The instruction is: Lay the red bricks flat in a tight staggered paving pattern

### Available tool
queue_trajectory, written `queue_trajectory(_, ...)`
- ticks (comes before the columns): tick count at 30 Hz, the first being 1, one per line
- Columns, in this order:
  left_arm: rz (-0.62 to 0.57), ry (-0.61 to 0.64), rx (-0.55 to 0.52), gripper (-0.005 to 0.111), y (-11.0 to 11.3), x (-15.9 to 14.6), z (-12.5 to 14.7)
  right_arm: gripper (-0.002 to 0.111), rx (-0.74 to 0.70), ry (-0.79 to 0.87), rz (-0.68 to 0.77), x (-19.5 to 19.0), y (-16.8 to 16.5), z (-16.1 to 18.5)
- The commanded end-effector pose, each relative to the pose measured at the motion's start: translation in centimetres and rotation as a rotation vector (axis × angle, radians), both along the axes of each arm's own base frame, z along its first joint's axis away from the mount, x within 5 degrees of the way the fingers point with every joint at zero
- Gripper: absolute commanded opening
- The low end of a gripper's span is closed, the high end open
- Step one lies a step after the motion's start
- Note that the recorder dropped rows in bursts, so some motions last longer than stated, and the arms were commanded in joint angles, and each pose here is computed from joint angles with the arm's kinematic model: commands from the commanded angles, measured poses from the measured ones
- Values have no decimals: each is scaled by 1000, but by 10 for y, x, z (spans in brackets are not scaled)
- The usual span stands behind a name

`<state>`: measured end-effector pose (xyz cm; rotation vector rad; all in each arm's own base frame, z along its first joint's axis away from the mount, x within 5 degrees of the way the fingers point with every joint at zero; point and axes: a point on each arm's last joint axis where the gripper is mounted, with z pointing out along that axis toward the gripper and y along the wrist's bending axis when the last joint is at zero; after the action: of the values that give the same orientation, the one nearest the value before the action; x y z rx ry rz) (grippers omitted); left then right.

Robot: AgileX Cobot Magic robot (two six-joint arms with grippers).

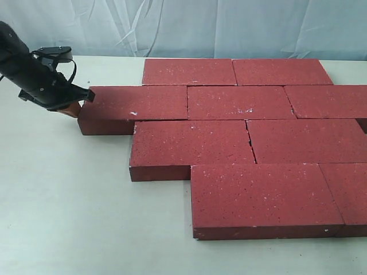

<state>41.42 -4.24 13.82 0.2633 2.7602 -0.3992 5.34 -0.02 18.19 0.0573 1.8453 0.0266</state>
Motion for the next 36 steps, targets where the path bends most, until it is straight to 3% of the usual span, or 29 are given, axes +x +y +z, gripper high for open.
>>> queue_trajectory(1, -19, 20, 13, 0, -4, -3, -2, -1, -6, -13, 5, 0, 0, 0)
queue_trajectory(9, 30, 36, 129, 0, 7, -3, -5, -1, -8, -11, 5, 0, 0, 0)
queue_trajectory(16, 29, 31, 129, 0, 7, -3, -1, -1, -8, -11, 5, 0, 0, 0)
queue_trajectory(27, 57, -16, 121, 0, 8, -10, 38, -1, -8, -11, 5, 0, 0, 0)
queue_trajectory(36, 71, -46, 118, 0, 9, -32, 52, -1, -8, -11, 5, 0, 0, 0)
